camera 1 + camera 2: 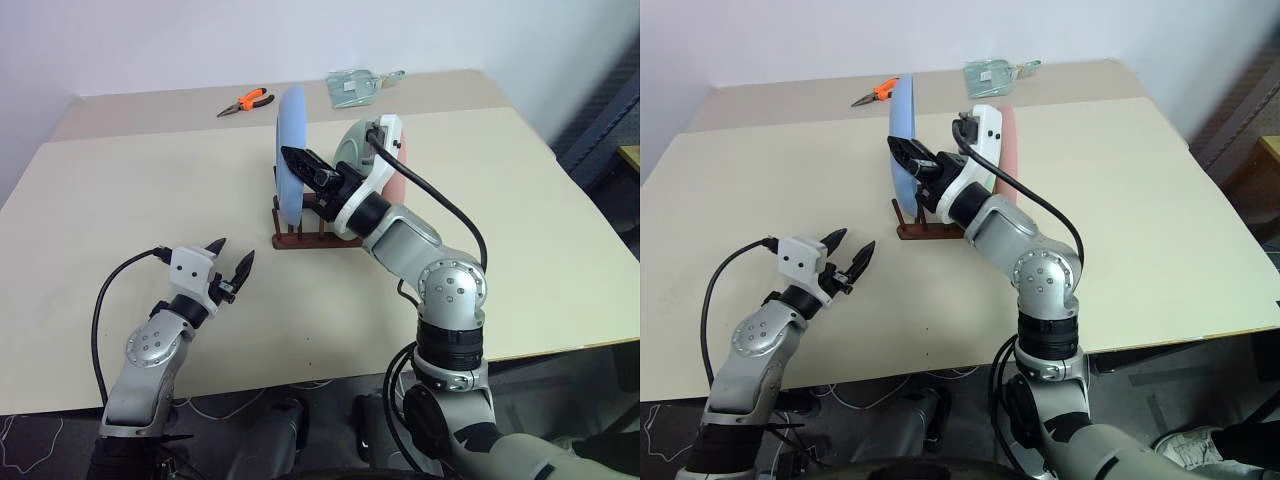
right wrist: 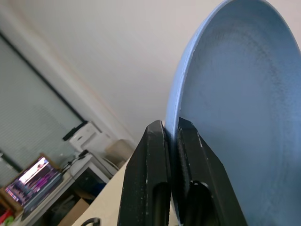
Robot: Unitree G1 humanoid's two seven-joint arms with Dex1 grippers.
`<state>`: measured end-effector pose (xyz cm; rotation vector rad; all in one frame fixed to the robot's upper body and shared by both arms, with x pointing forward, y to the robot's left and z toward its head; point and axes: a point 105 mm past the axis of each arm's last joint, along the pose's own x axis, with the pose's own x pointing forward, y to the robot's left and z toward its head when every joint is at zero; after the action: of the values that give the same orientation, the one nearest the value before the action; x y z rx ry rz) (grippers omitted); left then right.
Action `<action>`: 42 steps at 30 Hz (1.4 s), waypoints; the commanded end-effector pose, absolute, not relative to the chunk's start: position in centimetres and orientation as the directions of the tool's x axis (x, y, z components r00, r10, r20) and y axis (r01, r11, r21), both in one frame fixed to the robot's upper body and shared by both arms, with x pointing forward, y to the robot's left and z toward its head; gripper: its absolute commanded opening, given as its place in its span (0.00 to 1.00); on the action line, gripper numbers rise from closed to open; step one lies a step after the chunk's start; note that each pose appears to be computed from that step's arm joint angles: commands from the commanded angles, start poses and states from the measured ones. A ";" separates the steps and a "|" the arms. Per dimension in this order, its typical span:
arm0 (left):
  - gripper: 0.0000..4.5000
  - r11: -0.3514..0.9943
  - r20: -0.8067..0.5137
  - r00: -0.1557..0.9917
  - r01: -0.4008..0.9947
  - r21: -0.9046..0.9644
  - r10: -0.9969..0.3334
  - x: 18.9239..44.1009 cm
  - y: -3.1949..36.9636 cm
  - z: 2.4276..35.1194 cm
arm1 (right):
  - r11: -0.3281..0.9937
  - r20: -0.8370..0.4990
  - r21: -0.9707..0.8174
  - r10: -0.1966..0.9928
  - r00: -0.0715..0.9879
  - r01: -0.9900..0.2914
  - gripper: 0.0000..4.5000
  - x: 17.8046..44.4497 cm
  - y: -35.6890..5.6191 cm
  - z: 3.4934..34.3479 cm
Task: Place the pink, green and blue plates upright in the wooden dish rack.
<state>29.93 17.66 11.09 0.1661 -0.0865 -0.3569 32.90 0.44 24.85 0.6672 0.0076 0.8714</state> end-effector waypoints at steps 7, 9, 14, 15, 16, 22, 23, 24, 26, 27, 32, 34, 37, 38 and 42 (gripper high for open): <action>0.66 0.914 0.095 0.923 0.349 0.206 -0.373 29.6 17.1 12.2 | 0.481 0.260 0.457 0.732 0.629 -0.748 0.56 33.0 1.6 26.5; 0.66 0.913 0.093 0.922 0.351 0.207 -0.375 29.6 17.1 12.1 | 0.517 0.266 0.350 0.745 0.612 -0.781 0.79 32.8 1.7 27.2; 0.66 0.912 0.089 0.922 0.353 0.208 -0.377 29.5 17.1 12.1 | 0.560 0.304 0.040 0.782 0.544 -0.827 0.89 31.8 1.3 29.3; 0.66 0.912 0.089 0.922 0.354 0.207 -0.378 29.5 17.0 12.0 | 0.566 0.312 -0.035 0.789 0.529 -0.824 0.89 31.5 0.7 29.9; 0.66 0.912 0.088 0.921 0.355 0.207 -0.379 29.5 17.0 12.0 | 0.568 0.317 -0.088 0.795 0.518 -0.818 0.89 31.4 0.2 30.4; 0.66 0.898 0.086 0.906 0.391 0.202 -0.414 29.5 16.5 12.1 | 0.576 0.232 -0.366 0.817 0.528 -0.731 0.78 30.6 -5.6 30.5; 0.66 0.887 0.081 0.894 0.419 0.195 -0.440 29.4 16.1 12.2 | 0.556 0.175 -0.434 0.824 0.539 -0.709 0.71 30.3 -7.0 29.8; 0.66 0.876 0.075 0.883 0.444 0.189 -0.464 29.3 15.7 12.2 | 0.538 0.126 -0.480 0.824 0.552 -0.693 0.60 30.0 -8.0 29.2; 0.66 0.840 0.060 0.848 0.508 0.190 -0.527 29.0 14.7 12.2 | 0.497 0.024 -0.535 0.817 0.576 -0.683 0.37 29.4 -9.9 27.8; 0.66 0.814 0.051 0.823 0.549 0.190 -0.566 28.8 14.0 12.2 | 0.469 -0.040 -0.556 0.810 0.585 -0.687 0.25 28.9 -10.8 26.8; 0.66 0.724 0.027 0.734 0.662 0.195 -0.679 28.2 12.0 12.4 | 0.397 -0.203 -0.591 0.769 0.606 -0.703 0.01 27.6 -12.4 23.6; 0.66 0.690 0.021 0.700 0.698 0.194 -0.714 28.0 11.3 12.5 | 0.400 -0.233 -0.588 0.748 0.621 -0.703 0.01 27.8 -12.5 22.5; 0.66 0.654 0.006 0.667 0.729 0.204 -0.745 27.8 10.8 12.6 | 0.416 -0.266 -0.603 0.699 0.664 -0.680 0.01 28.9 -12.8 21.0; 0.66 0.650 0.003 0.664 0.731 0.207 -0.748 27.8 10.7 12.6 | 0.418 -0.270 -0.608 0.691 0.671 -0.675 0.01 29.2 -12.8 20.7; 0.66 0.654 0.000 0.669 0.727 0.209 -0.743 27.8 10.9 12.5 | 0.421 -0.268 -0.626 0.675 0.688 -0.657 0.01 30.3 -12.3 20.1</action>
<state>28.12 11.31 11.43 0.1899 -0.0454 -0.8164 29.87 -12.67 18.86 -0.7317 0.0414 0.8597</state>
